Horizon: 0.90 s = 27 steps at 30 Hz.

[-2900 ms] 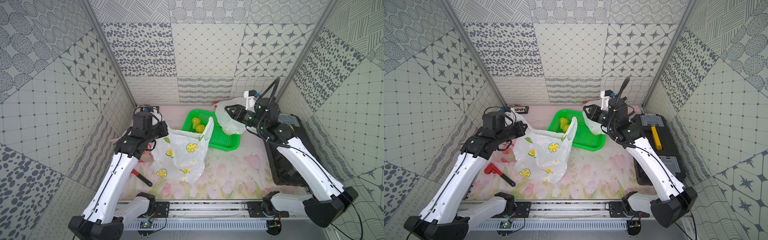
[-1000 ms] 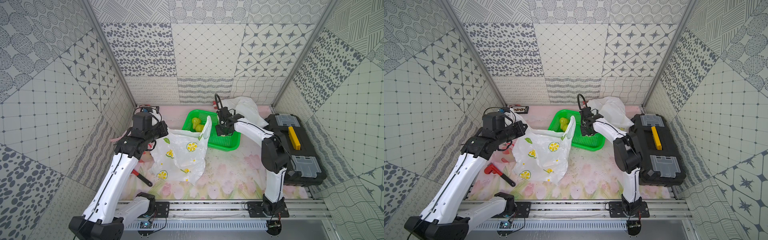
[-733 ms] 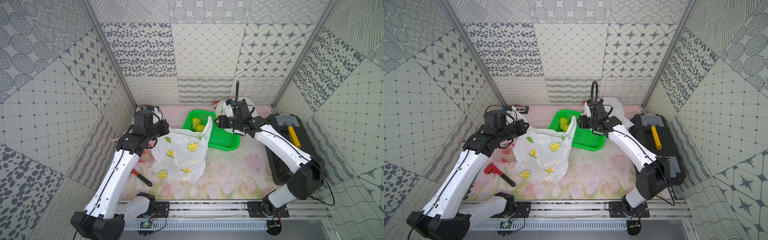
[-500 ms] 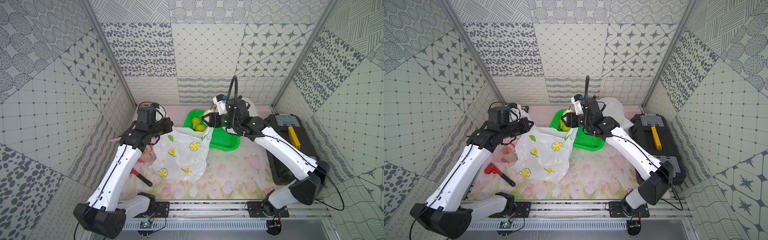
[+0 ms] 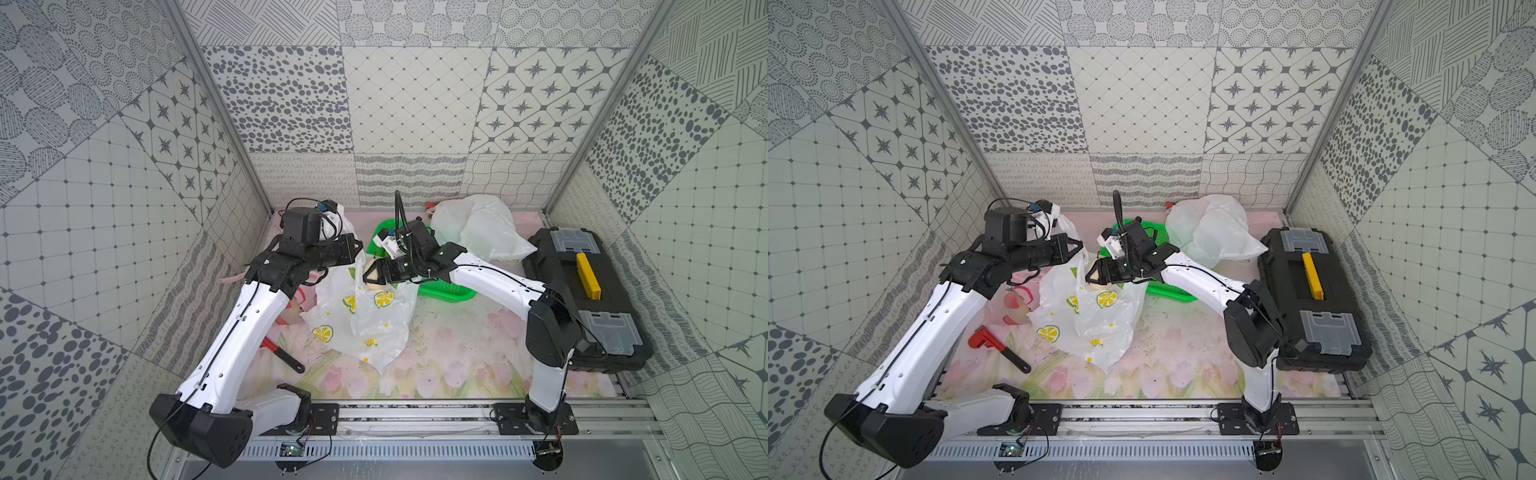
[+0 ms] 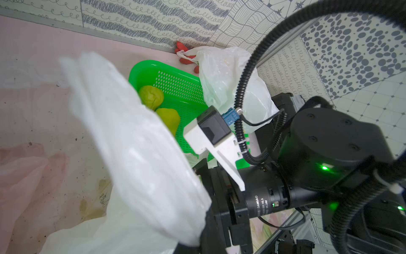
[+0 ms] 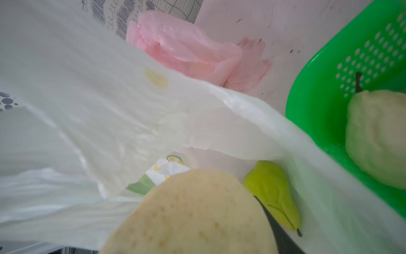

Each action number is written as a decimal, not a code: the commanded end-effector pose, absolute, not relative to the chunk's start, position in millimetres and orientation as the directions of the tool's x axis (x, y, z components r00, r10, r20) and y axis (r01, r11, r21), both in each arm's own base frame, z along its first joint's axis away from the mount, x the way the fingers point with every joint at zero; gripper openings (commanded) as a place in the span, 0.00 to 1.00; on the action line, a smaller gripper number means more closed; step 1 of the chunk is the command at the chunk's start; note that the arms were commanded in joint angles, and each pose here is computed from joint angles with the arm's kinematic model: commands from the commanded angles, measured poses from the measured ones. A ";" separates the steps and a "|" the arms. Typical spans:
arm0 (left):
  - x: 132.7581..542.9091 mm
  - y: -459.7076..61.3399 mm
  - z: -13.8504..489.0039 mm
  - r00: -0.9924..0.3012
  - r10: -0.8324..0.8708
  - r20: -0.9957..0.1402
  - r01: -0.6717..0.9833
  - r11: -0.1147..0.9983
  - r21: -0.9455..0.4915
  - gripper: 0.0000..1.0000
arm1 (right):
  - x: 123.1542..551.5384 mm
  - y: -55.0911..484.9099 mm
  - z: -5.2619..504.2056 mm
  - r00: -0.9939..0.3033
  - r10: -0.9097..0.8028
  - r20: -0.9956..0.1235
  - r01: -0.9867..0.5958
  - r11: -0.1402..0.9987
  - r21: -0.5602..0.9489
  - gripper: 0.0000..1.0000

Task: Place the pears into plastic bags & tie knots
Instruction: Place the pear in the plastic bag.

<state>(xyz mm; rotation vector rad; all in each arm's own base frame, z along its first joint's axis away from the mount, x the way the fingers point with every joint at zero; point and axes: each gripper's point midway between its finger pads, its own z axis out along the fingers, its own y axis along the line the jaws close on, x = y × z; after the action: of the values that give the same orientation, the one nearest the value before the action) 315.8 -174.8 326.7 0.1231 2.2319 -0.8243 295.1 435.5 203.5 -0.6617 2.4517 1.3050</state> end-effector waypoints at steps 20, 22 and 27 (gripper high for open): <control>303.2 -196.9 327.3 -0.718 -0.037 -0.695 0.461 0.723 -0.515 0.00 | 307.9 386.1 213.3 -0.870 -0.195 -0.454 -0.422 0.770 0.478 0.90; 303.6 -197.1 327.1 -0.719 -0.038 -0.694 0.460 0.723 -0.516 0.00 | 310.6 374.3 225.4 -0.859 -0.179 -0.479 -0.417 0.789 0.452 0.90; 304.5 -192.1 326.4 -0.717 -0.049 -0.695 0.440 0.742 -0.506 0.00 | 326.4 325.5 271.0 -0.801 0.006 -0.598 -0.306 0.855 0.418 0.71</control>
<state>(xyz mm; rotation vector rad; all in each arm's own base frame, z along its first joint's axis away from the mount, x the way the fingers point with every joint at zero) 308.5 -192.7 325.3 0.2634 2.2316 -0.8946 315.0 359.1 229.9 -0.3601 2.5494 0.7532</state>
